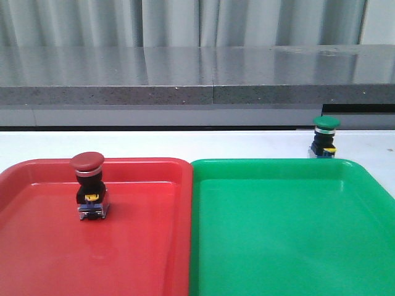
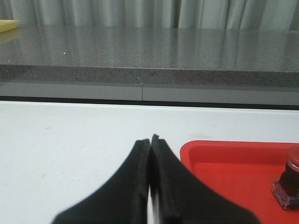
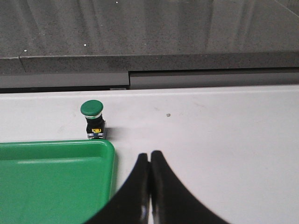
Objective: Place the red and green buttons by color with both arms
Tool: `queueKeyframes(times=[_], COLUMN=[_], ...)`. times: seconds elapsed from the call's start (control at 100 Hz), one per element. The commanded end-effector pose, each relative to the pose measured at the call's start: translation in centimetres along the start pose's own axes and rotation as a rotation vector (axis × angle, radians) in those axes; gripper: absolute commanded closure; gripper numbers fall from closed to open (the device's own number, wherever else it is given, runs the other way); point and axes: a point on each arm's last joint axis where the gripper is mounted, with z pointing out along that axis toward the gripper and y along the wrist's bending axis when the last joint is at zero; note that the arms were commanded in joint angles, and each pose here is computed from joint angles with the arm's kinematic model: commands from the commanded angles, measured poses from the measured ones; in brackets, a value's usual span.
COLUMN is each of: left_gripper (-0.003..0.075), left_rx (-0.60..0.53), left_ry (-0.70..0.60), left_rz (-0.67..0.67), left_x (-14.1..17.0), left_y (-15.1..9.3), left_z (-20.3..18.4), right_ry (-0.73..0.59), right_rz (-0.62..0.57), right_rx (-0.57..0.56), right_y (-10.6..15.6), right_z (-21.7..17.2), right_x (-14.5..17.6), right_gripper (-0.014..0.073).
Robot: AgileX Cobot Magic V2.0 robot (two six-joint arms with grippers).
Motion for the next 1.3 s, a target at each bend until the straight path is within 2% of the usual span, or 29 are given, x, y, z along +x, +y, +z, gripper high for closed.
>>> queueKeyframes(times=[0.0,0.4,0.61,0.86,0.93,1.0,1.21,1.29], left_gripper=[0.0741,0.0741,0.0741,0.0741,0.0741,0.0741,0.0741,0.0741], left_rx=[0.002,0.002,0.002,0.002,0.002,0.002,0.002,0.002], left_ry=[-0.099,-0.099,-0.099,-0.099,-0.099,-0.099,-0.099,-0.099], left_rz=[-0.007,-0.007,-0.007,-0.010,-0.010,-0.010,-0.010,-0.010], left_x=[-0.5,-0.5,-0.5,-0.5,-0.5,-0.5,-0.5,-0.5], left_y=[0.0,0.0,0.0,0.0,0.0,0.0,0.0,0.0], left_z=[-0.2,-0.2,-0.2,-0.2,-0.2,-0.2,-0.2,-0.2], right_ry=[-0.060,0.068,0.081,0.231,0.280,0.319,0.381,0.416], right_rz=[-0.017,-0.015,0.055,0.089,0.084,0.075,0.040,0.030], right_rx=[-0.004,0.001,-0.017,-0.015,-0.021,-0.034,-0.096,-0.113], right_y=[0.2,0.6,0.9,1.1,1.5,2.0,4.4,5.2], right_z=[0.9,8.0,10.9,14.6,15.5,16.4,19.0,20.0], right_x=[-2.8,-8.2,-9.2,-9.0,-9.1,-9.3,-9.4,-9.2], right_gripper=[0.0659,0.0659,0.0659,0.0643,0.0587,0.0493,0.0067,0.0006])
